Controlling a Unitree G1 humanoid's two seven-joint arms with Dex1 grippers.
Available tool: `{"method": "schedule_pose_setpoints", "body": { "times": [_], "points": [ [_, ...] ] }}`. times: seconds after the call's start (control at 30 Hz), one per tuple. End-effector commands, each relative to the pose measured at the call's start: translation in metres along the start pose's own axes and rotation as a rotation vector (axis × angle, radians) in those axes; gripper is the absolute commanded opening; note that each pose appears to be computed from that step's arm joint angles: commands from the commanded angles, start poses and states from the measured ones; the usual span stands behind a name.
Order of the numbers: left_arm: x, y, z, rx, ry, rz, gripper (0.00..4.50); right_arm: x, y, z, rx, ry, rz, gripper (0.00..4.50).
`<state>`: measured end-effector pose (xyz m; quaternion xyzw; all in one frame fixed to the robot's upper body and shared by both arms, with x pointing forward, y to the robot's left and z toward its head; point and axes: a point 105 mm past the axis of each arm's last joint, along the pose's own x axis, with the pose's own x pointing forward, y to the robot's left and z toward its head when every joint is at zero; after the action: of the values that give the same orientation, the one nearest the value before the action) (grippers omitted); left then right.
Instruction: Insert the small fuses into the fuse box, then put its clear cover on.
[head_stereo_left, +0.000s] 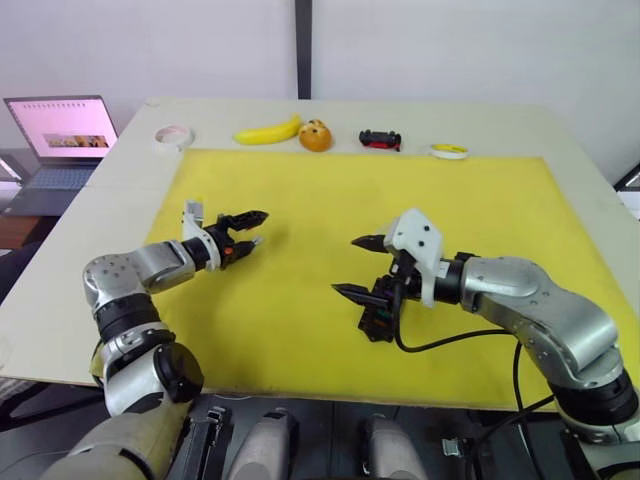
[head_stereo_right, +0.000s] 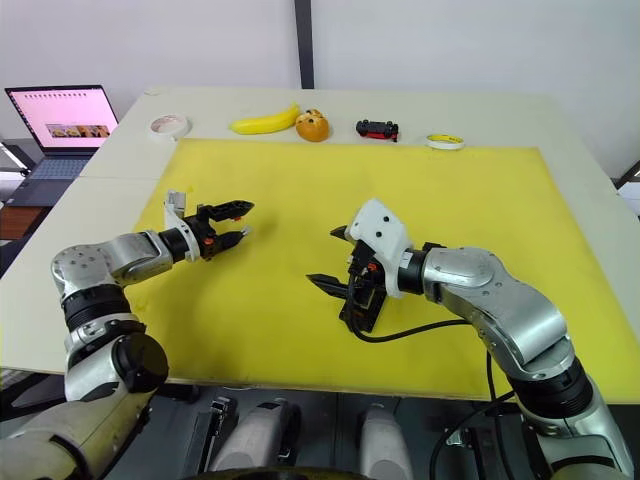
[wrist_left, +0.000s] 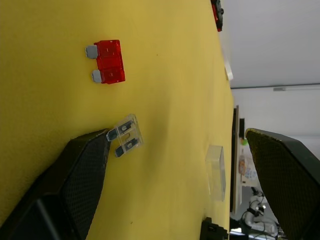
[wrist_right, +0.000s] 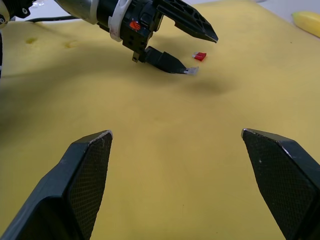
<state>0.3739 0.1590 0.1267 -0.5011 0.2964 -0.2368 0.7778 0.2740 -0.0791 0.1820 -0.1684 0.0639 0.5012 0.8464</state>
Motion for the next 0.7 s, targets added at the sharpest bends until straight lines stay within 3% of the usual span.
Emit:
{"method": "schedule_pose_setpoints", "body": {
  "times": [0.03, 0.07, 0.7],
  "points": [
    [0.007, 0.002, -0.017, -0.029, 0.068, -0.004, 3.13, -0.006, 0.000, 0.011, -0.042, -0.032, -0.016, 4.50],
    [0.007, 0.002, -0.017, -0.029, 0.070, 0.003, 2.78, -0.007, 0.000, 0.011, -0.041, -0.031, -0.016, 4.50],
    [-0.004, 0.022, -0.006, -0.057, 0.027, 0.050, 2.78, -0.011, -0.002, 0.010, -0.039, -0.023, -0.030, 4.50]
  ]
}}
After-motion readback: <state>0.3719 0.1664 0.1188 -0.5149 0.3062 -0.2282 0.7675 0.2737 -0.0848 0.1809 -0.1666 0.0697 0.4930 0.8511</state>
